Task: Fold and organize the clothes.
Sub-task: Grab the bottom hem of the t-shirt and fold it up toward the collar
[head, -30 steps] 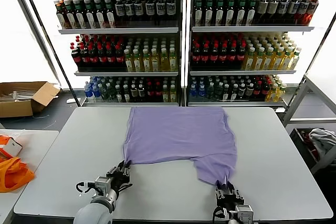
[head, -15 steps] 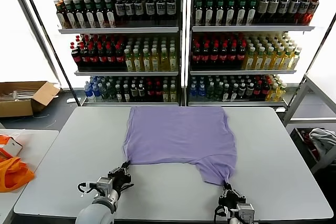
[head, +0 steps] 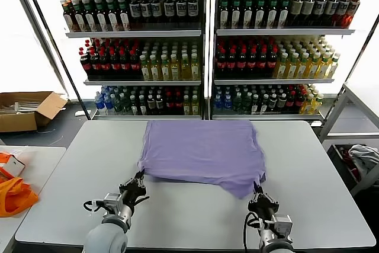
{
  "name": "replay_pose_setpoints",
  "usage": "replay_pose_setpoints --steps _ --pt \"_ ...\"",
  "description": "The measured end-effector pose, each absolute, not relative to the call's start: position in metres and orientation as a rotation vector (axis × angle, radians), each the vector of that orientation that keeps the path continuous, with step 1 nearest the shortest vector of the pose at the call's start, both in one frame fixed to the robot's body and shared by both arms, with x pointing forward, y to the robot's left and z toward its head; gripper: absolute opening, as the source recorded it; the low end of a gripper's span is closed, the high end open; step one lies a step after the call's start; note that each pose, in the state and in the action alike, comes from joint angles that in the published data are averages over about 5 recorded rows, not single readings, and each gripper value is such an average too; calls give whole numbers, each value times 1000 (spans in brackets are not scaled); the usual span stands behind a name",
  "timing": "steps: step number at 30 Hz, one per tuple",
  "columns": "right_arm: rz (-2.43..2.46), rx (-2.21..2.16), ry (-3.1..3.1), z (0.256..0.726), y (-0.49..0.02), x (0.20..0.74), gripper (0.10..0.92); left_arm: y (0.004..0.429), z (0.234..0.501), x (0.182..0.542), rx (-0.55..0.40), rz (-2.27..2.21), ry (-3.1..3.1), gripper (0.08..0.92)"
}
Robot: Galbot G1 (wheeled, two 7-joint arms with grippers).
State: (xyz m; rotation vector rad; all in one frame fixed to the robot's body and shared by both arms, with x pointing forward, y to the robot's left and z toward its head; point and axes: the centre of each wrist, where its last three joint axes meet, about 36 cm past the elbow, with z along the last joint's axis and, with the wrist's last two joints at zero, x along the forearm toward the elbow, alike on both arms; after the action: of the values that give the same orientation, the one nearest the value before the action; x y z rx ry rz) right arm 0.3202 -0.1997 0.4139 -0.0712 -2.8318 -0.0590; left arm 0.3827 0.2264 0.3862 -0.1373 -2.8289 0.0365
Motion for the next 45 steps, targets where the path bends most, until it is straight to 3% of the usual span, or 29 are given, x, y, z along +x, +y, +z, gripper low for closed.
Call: replay_pose_setpoints --steps 21,32,35,45 --pt "-159 -56 -2917 410 -193 447 108 237 380 477 -116 75 -2851 84" --pt "-126 -53 -2890 405 -188 497 112 244 375 504 -95 54 -2834 91" --pt "-108 -47 -2879 403 -188 503 160 245 375 506 -102 52 -2833 143" --pt "-126 -75 -2875 403 -187 519 450 241 374 505 -137 61 -2839 435"
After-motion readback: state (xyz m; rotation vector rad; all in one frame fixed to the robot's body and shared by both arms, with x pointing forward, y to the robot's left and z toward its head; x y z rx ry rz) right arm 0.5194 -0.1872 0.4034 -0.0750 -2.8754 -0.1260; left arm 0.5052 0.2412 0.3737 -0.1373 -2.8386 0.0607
